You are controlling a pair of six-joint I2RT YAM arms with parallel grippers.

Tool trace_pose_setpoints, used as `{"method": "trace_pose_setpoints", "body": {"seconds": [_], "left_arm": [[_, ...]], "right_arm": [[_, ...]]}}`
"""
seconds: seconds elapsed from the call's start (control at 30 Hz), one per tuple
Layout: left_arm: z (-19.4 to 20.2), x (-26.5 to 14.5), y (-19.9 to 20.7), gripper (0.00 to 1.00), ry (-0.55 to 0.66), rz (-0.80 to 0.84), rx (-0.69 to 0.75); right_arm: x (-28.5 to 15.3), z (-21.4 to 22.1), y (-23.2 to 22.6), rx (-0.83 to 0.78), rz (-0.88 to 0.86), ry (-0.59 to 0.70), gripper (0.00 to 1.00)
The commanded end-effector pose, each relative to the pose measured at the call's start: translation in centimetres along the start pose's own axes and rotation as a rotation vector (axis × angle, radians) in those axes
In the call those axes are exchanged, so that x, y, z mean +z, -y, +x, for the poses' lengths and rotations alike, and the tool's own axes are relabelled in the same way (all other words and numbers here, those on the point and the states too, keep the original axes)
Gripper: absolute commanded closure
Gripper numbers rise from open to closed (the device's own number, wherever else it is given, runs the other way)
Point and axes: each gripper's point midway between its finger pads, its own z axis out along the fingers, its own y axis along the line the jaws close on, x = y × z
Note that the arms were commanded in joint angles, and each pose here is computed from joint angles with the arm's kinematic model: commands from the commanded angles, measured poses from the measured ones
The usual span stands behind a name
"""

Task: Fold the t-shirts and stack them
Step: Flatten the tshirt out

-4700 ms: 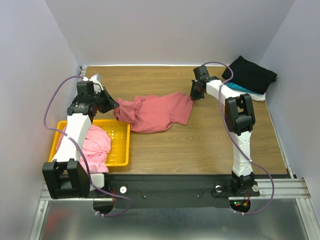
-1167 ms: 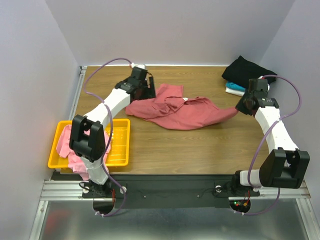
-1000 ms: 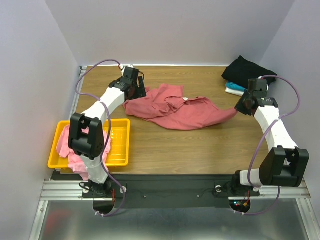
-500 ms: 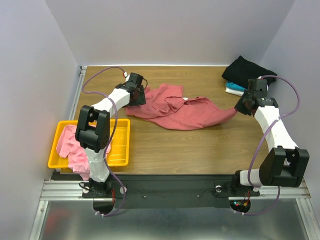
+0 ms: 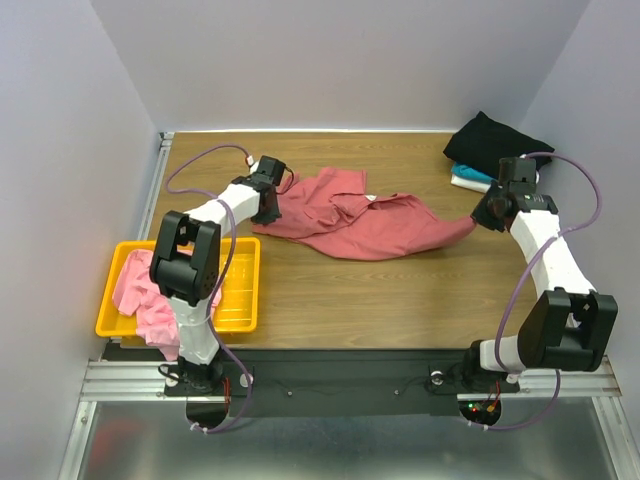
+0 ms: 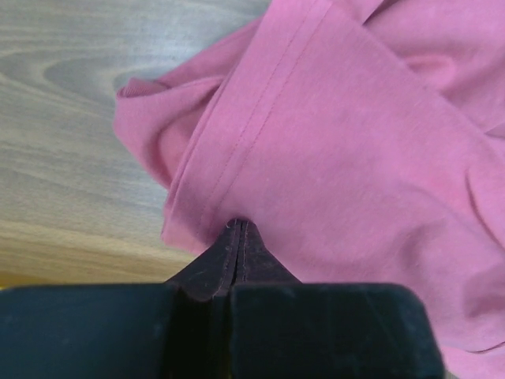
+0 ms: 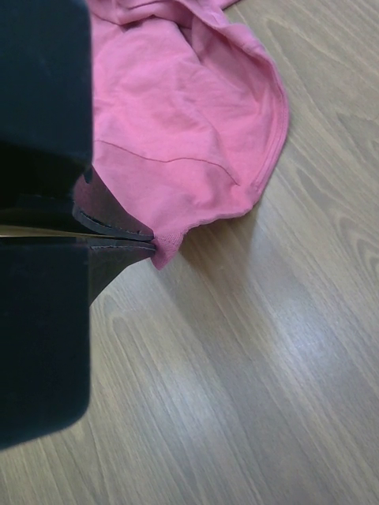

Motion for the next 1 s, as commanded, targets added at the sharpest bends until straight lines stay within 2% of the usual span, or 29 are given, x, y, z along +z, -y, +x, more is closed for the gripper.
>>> {"method": "trace_pose_setpoints", "body": {"seconds": [0.0,0.1,0.17,0.23,0.4,0.57,0.87,0.9,0.97], "left_arm": [[-2.5,-3.1,-1.7,0.90,0.107,-0.037,-0.038],[-3.0,-3.6,-2.9,0.52,0.110,-0.063,-0.075],[-3.5,-3.9,-3.5,0.41,0.124,-0.056,-0.105],[-4.0,-4.0,-3.6,0.36,0.139,-0.039,-0.124],[-3.9,-2.3,-4.0,0.36,0.115,-0.026,-0.153],[-3.6,-0.8,-2.8,0.37,0.084,0.025,-0.159],[-2.8,-0.3,-1.5,0.48,0.057,0.094,-0.157],[-2.6,-0.2,-1.5,0.51,0.051,0.095,-0.157],[-2.1,-0.1,-1.4,0.62,0.039,0.104,-0.158]], "right_arm": [[-0.5,-2.3,-0.8,0.029,-0.027,0.057,1.00],[-0.6,-2.3,-1.0,0.033,-0.038,0.056,1.00],[-0.5,-2.2,-1.1,0.036,-0.047,0.050,1.00],[-0.5,-2.1,-1.3,0.037,-0.057,0.042,0.99],[-0.2,-1.6,-1.7,0.038,-0.076,0.022,1.00],[-0.2,-1.8,-1.6,0.037,-0.076,0.027,1.00],[-0.3,-1.9,-1.6,0.038,-0.075,0.031,0.99],[-0.3,-1.9,-1.5,0.038,-0.073,0.030,1.00],[-0.3,-1.9,-1.6,0.038,-0.075,0.031,1.00]]}}
